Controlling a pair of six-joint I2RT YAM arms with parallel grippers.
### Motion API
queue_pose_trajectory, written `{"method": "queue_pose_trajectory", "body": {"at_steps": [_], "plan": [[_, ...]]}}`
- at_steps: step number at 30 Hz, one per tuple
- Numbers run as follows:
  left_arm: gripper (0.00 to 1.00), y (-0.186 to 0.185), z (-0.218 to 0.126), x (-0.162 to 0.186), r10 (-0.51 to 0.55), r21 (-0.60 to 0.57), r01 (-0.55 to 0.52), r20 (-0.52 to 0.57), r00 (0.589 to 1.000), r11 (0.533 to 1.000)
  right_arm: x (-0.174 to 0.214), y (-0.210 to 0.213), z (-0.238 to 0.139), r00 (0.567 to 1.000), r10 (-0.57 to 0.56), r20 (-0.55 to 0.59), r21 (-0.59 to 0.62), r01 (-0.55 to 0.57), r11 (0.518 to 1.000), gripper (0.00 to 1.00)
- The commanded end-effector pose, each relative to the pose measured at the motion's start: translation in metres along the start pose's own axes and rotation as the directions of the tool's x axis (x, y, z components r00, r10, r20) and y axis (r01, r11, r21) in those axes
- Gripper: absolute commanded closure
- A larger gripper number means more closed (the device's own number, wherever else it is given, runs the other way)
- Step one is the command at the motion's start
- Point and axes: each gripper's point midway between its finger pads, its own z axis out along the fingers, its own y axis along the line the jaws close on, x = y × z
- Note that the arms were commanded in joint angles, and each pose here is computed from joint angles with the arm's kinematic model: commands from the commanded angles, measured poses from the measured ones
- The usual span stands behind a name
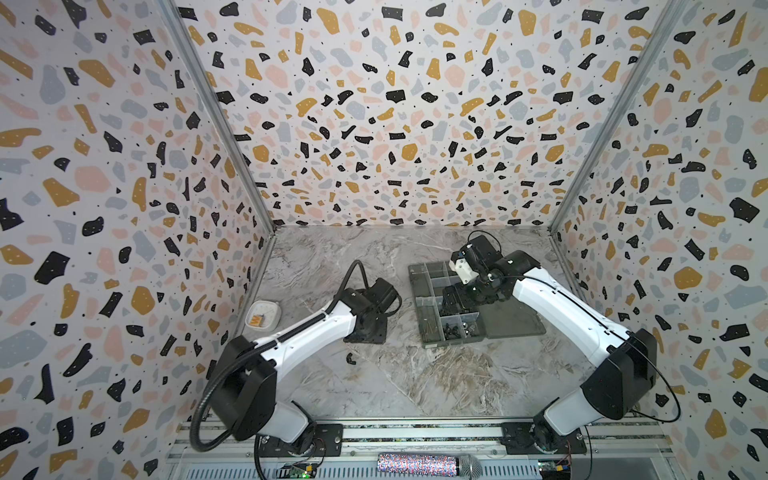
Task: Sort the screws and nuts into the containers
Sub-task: 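Move the left gripper back over the black wing nut, then lower the left gripper onto the black wing nut and close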
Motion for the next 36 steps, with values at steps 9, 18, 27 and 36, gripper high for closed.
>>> {"method": "queue_pose_trajectory", "body": {"at_steps": [9, 18, 27, 36], "plan": [[0.49, 0.034, 0.024, 0.037, -0.217, -0.038, 0.218, 0.024, 0.976, 0.975, -0.011, 0.03, -0.005, 0.995, -0.098, 0.02, -0.06, 0.099, 0.993, 0.01], [0.46, 0.048, 0.048, 0.037, -0.302, -0.031, 0.302, 0.013, 0.953, 0.953, -0.003, 0.024, -0.011, 0.994, -0.103, 0.026, -0.022, 0.104, 0.994, 0.01], [0.49, 0.05, 0.063, 0.037, -0.286, -0.051, 0.284, -0.03, 0.958, 0.957, -0.003, 0.02, -0.011, 0.995, -0.098, 0.027, -0.003, 0.098, 0.995, 0.01], [0.65, 0.053, 0.073, 0.045, -0.278, -0.068, 0.273, -0.064, 0.959, 0.96, -0.002, 0.019, -0.007, 0.995, -0.101, 0.016, -0.001, 0.101, 0.995, 0.01]]}}
